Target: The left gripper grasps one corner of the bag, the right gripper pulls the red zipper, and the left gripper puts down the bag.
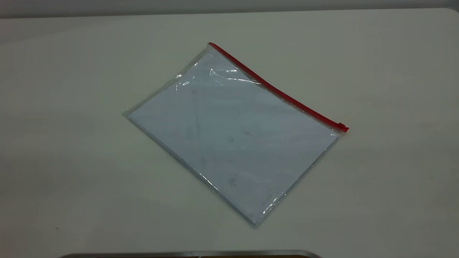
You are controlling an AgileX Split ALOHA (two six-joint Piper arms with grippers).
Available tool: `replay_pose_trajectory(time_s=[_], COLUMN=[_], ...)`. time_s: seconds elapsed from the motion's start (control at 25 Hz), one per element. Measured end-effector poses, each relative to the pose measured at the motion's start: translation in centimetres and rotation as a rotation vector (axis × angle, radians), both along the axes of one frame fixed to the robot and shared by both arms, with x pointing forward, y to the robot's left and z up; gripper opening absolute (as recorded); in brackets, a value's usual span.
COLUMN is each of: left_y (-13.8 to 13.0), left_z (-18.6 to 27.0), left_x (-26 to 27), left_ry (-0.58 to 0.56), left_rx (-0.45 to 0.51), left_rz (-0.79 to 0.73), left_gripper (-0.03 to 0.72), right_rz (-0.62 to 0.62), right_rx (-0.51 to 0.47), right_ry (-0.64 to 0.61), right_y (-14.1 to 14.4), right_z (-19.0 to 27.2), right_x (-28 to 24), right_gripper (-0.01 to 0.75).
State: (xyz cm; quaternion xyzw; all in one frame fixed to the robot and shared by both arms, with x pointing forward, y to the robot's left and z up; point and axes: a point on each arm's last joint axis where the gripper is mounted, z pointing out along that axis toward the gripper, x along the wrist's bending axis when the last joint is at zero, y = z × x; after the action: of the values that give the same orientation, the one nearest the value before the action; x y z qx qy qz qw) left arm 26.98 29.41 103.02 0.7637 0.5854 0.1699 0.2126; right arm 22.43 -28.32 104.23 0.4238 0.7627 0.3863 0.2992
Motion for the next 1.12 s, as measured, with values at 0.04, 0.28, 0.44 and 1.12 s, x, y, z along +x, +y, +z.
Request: replay_pose_trajectory(time_s=[0.04, 0.28, 0.44, 1.12], left_y=[0.0, 0.0, 0.2, 0.7], left_z=[0.0, 0.0, 0.1, 0.2], left_x=[0.0, 0.0, -0.6, -4.7], left_ry=[0.000, -0.002, -0.047, -0.340], left_rx=[0.000, 0.004, -0.007, -0.042], left_rz=[0.000, -0.007, 0.032, 0.286], left_gripper=[0.588, 0.588, 0.588, 0.588], right_rz=[0.000, 0.000, 0.000, 0.000], right_rx=[0.000, 0.000, 0.000, 0.000], right_ry=[0.000, 0.000, 0.000, 0.000], right_y=[0.0, 0.0, 0.0, 0.0], right_z=[0.0, 0.0, 0.0, 0.0], right_x=[0.0, 0.0, 0.0, 0.0], right_gripper=[0.580, 0.580, 0.580, 0.580])
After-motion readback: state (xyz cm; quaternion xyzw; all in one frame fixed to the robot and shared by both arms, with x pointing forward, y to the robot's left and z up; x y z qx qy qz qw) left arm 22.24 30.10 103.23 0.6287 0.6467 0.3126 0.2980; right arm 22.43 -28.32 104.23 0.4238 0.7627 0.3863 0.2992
